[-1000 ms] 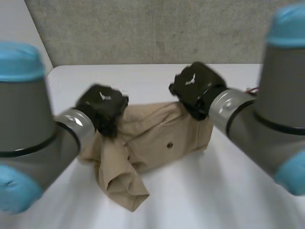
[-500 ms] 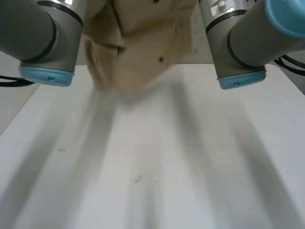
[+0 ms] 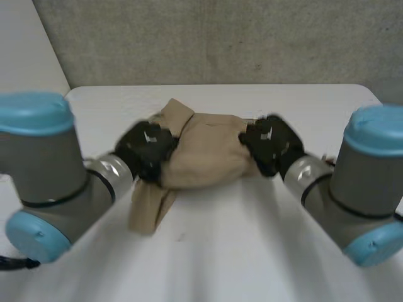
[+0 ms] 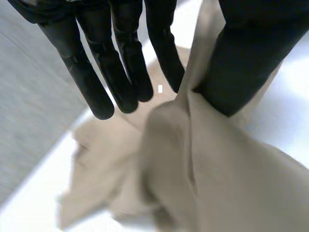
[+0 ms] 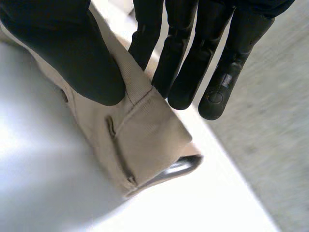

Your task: Fold the shorts.

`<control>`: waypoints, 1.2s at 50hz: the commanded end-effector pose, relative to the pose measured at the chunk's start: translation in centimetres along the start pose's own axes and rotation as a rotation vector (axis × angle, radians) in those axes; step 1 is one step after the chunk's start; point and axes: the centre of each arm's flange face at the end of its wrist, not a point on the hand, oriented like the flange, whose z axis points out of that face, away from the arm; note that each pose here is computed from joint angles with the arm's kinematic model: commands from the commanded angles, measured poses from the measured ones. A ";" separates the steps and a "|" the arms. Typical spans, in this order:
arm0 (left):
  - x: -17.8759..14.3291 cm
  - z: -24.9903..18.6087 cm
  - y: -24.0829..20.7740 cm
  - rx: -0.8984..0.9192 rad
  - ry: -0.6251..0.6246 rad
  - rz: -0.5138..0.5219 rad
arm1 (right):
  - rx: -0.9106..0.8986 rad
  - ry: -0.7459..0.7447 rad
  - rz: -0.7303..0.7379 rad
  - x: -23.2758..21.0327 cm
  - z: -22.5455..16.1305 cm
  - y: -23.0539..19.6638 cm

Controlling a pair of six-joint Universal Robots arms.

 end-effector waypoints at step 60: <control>1.2 -3.9 8.6 -0.301 -0.237 -0.863 | -0.085 -0.007 0.262 -1.1 -0.2 4.2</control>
